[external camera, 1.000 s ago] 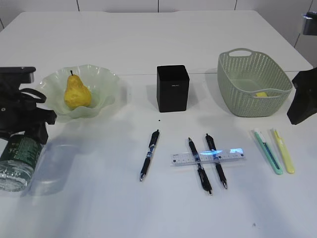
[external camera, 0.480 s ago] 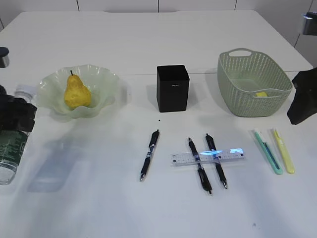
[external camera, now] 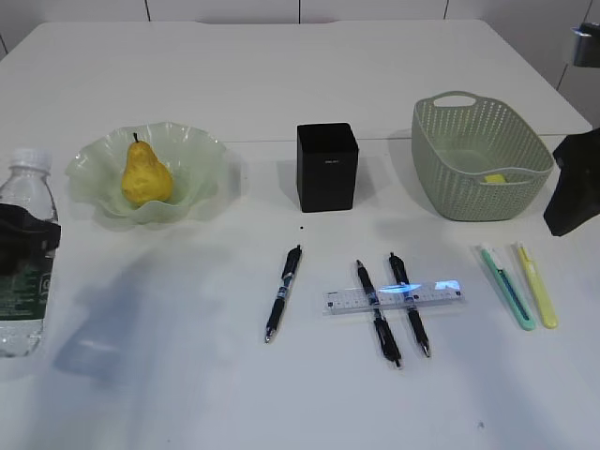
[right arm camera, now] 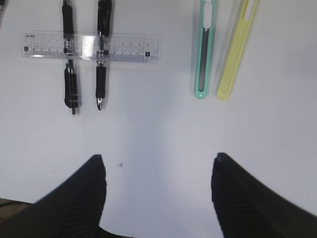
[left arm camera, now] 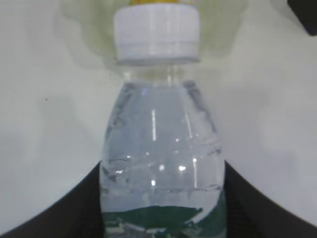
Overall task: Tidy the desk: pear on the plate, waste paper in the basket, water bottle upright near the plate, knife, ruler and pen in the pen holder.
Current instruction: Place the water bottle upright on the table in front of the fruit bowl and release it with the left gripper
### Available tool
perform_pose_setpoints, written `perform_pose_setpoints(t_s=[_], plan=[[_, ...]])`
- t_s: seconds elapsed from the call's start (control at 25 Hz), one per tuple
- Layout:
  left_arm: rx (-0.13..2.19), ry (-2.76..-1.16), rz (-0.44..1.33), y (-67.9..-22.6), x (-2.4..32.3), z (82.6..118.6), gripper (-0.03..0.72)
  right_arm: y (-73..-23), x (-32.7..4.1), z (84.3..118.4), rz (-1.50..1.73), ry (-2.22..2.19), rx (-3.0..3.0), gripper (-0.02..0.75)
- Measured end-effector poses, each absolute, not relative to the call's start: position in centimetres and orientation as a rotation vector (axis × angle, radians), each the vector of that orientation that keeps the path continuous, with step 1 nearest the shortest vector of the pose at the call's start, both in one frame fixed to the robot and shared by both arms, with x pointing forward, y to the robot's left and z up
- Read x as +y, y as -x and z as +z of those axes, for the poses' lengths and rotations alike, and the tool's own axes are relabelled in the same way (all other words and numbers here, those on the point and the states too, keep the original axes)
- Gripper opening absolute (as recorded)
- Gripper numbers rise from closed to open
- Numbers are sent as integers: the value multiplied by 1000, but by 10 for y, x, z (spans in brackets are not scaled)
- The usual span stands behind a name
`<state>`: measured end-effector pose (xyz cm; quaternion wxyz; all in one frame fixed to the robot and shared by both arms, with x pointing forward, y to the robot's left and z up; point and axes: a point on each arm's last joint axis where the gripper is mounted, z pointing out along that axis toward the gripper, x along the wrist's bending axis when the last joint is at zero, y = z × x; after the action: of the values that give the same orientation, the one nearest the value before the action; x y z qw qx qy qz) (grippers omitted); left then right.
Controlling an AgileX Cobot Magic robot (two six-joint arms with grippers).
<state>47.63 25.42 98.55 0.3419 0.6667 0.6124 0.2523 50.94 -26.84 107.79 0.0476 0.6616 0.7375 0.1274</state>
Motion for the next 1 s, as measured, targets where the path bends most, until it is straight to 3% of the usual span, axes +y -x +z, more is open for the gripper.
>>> perform_pose_setpoints(t_s=[0.4, 1.0], plan=[[1378, -1561, 730, -454, 252, 971, 389, -507, -268, 1077, 358, -2033, 2270, 496], [1134, -1350, 828, -460, 246, 997, 388, -507, -268, 1077, 367, -2029, 2264, 496]])
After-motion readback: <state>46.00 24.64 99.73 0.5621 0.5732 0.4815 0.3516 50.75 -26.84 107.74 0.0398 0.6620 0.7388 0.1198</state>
